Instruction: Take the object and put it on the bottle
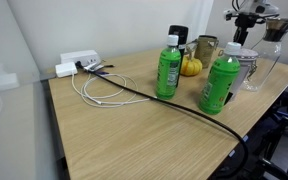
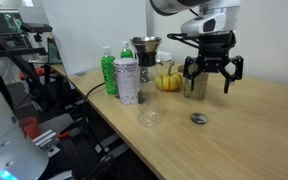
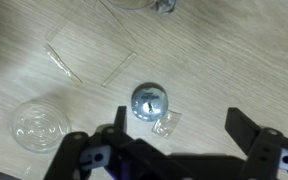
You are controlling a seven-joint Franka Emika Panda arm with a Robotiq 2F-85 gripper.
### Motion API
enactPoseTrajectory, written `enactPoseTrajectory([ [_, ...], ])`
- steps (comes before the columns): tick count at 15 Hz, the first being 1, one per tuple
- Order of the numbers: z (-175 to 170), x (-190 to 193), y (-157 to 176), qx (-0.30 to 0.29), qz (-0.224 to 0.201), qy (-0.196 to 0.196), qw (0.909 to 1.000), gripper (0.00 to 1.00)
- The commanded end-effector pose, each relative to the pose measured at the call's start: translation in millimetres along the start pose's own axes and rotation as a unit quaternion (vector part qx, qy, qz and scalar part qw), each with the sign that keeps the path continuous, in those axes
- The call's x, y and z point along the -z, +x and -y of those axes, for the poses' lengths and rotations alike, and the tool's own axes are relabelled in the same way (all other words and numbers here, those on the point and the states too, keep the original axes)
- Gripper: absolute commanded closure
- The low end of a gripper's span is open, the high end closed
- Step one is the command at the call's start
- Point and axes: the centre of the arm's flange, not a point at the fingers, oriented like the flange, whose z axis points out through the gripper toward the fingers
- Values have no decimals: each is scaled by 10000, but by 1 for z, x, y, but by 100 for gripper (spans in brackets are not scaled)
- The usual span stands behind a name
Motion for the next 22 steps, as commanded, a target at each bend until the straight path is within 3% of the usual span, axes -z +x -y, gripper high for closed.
enactPoseTrajectory([
  [1, 0, -17, 3, -206, -69, 46, 9998, 0],
  [10, 0, -38, 26, -440, -194, -272, 9985, 0],
  [22, -6, -68, 23, -570, -199, -561, 9966, 0],
])
